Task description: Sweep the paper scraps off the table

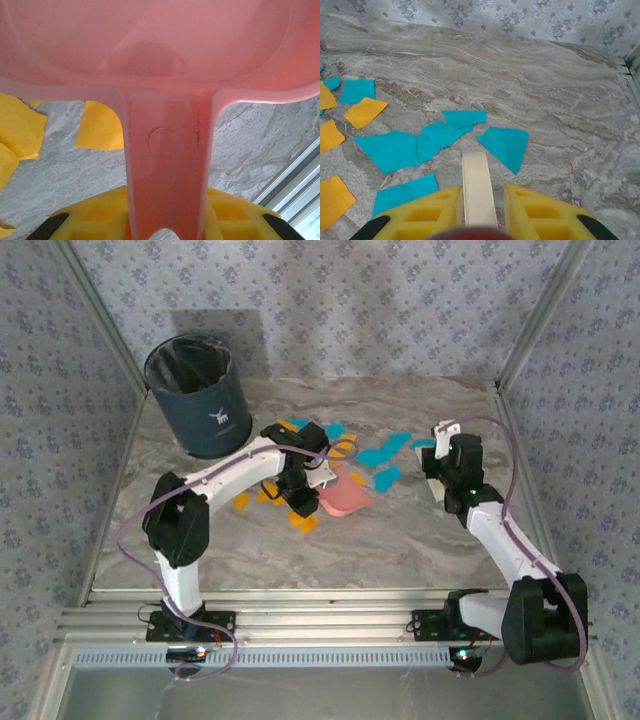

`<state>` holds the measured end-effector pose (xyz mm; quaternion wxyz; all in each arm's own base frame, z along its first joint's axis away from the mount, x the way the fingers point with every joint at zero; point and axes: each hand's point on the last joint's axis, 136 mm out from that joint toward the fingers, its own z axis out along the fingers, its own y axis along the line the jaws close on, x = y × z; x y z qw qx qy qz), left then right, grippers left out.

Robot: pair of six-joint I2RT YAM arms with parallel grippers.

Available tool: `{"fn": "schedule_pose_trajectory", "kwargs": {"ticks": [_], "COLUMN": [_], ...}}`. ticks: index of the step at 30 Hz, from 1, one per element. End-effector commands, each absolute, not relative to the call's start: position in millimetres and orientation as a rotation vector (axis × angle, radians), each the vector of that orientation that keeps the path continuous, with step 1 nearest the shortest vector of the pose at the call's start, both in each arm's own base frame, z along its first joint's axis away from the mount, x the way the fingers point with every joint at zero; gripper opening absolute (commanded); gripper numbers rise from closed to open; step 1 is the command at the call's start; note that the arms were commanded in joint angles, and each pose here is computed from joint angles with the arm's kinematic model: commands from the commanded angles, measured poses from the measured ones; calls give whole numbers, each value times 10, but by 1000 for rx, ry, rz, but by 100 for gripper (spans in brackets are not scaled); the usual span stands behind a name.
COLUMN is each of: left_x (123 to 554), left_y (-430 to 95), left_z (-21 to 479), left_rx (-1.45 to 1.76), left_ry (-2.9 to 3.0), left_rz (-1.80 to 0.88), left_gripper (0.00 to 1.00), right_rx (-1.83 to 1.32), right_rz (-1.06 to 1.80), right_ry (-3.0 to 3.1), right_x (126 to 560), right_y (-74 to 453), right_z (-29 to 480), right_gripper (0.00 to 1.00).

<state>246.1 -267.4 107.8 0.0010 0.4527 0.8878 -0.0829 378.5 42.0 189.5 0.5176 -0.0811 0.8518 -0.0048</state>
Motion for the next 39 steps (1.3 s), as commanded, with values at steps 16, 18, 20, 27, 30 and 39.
{"fn": "schedule_pose_trajectory", "kwargs": {"ticks": [16, 18, 20, 27, 30, 39], "left_x": [2414, 2408, 2408, 2374, 2364, 2357], "left_y": [-2597, -2603, -2610, -2637, -2633, -2612], "left_z": [870, 856, 838, 802, 761, 712], "left_rx": [1478, 1481, 1475, 1481, 1485, 1486], "left_ry": [2914, 2919, 2926, 2939, 2952, 2967], "left_rz": [-152, -154, -162, -210, -209, -191], "left_gripper": [0, 0, 0, 0, 0, 0], "right_rx": [-337, -358, -371, -430, -454, -490], "right_rz": [-59, -53, -47, 7, 32, 133], "right_ry": [1956, 1960, 1965, 1983, 1987, 1984], "right_x": [4020, 4012, 3999, 3906, 3846, 3638], "right_y": [806, 861, 900, 1096, 1188, 1443], "right_z": [2036, 2010, 1985, 1905, 1888, 1918], "right_gripper": [0, 0, 0, 0, 0, 0]}}
